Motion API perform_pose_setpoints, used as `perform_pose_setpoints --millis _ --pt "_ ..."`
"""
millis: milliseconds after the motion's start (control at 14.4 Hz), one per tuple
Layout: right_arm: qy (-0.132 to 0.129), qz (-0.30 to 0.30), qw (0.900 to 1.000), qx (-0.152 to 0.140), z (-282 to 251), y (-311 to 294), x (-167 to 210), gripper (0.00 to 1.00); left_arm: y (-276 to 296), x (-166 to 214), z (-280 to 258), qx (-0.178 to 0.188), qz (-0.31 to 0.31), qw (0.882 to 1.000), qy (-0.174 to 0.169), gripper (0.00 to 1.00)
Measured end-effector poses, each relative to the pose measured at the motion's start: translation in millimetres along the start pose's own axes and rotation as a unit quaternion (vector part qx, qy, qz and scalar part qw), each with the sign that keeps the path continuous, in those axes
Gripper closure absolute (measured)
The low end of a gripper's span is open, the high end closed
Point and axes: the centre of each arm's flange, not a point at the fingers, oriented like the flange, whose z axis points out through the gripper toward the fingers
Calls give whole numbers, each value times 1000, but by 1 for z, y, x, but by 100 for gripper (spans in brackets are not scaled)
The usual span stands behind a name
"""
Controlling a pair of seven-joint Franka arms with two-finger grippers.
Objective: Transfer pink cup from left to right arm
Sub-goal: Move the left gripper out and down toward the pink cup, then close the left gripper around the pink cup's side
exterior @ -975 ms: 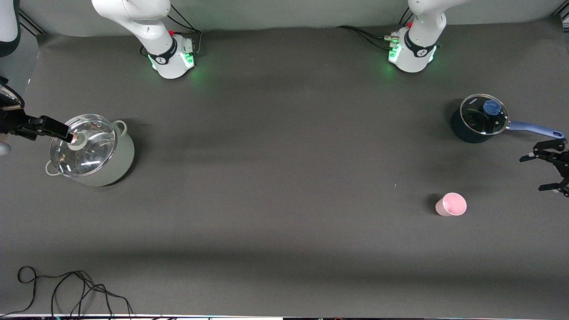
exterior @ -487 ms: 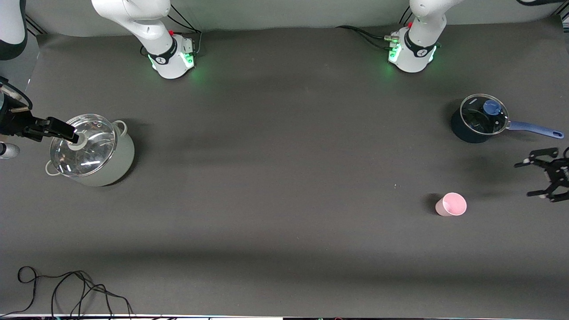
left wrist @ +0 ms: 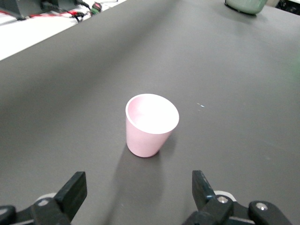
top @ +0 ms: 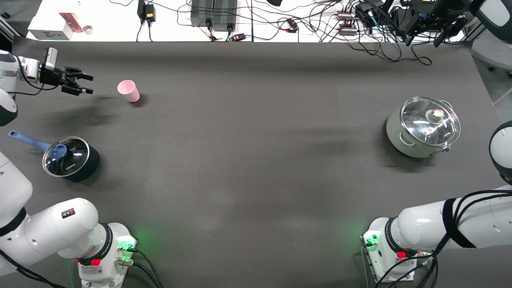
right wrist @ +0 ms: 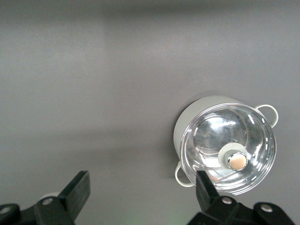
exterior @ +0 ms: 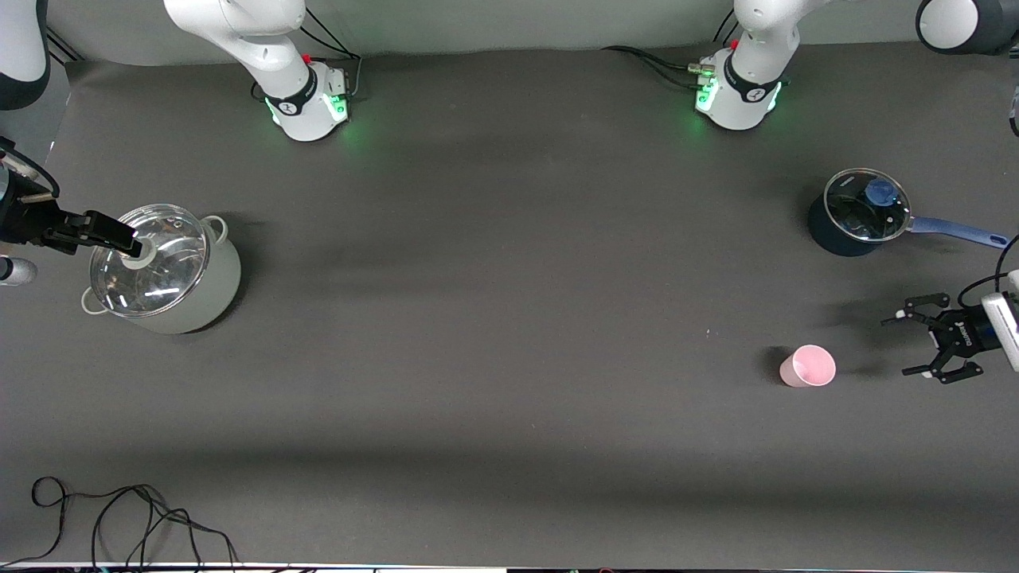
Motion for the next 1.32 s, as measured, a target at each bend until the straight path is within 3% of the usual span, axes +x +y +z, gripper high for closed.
perform_pose_setpoints --millis 278,766,1323 --pt "0 1 1000 0 0 1 0 0 2 -33 38 22 39 997 62 0" --pt "0 2 1000 0 0 2 0 0 5 -79 81 46 79 991 99 0" --pt "-1 -1 1000 0 1 6 0 0 22 -95 98 28 66 991 117 0"
